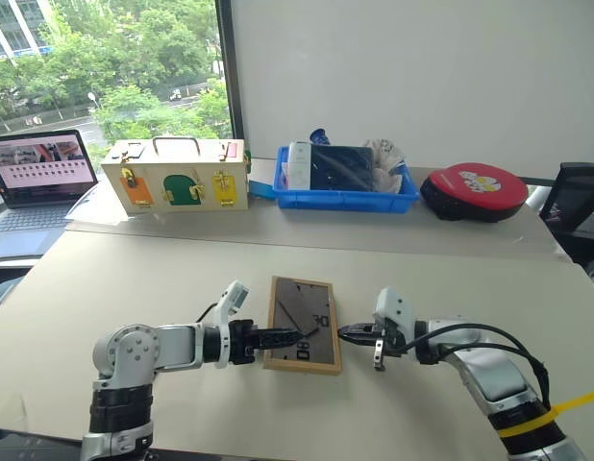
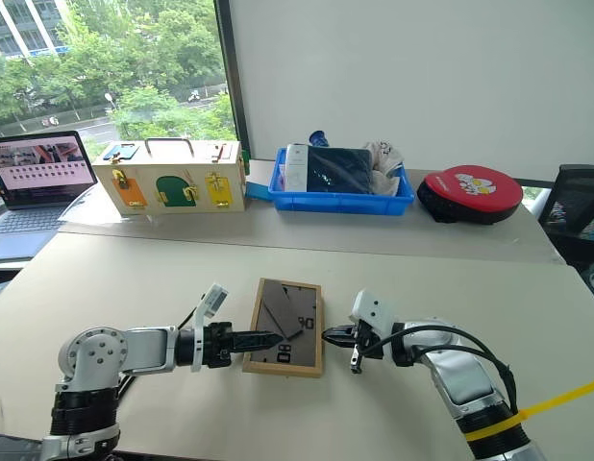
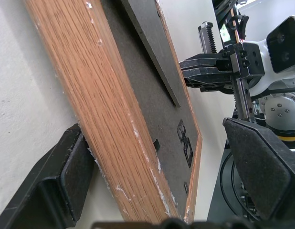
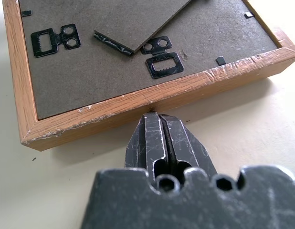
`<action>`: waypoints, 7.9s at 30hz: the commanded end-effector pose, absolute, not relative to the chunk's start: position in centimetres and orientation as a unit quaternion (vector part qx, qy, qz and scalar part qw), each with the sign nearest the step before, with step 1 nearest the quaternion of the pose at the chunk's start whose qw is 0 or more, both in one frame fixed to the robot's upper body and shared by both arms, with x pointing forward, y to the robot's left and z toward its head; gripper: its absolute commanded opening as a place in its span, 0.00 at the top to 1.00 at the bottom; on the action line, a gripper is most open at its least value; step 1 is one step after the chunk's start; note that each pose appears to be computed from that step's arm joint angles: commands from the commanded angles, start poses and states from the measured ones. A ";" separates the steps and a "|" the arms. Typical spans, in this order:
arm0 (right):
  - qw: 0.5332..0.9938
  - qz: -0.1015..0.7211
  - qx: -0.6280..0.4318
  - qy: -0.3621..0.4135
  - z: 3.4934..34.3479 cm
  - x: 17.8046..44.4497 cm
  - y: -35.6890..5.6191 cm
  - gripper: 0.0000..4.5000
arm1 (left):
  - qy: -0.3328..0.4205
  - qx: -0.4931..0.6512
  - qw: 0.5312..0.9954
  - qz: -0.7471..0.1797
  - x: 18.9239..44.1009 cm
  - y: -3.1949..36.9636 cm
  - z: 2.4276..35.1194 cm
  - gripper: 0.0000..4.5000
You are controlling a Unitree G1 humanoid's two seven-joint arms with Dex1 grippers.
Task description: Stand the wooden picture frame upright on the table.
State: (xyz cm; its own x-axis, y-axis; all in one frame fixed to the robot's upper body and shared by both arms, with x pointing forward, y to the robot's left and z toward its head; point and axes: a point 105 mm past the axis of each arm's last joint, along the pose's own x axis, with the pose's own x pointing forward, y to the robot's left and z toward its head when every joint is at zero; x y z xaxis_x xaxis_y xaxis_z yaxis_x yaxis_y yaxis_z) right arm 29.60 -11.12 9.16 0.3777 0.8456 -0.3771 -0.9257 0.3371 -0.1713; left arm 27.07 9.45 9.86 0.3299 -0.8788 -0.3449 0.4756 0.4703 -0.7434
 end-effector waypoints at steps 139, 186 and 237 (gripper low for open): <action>0.545 0.184 -0.664 -0.477 23.7 36.3 -12.6 0.73 | 0.151 -0.310 0.788 -0.510 31.4 15.4 20.2 0.00; 0.706 0.651 -0.055 0.272 13.5 36.4 -11.1 0.73 | 0.088 -0.236 0.883 -0.396 31.7 18.8 17.6 0.00; 0.946 0.323 -0.029 0.015 13.9 28.9 -22.9 0.01 | 0.042 0.083 0.954 -0.284 31.1 19.7 13.9 0.00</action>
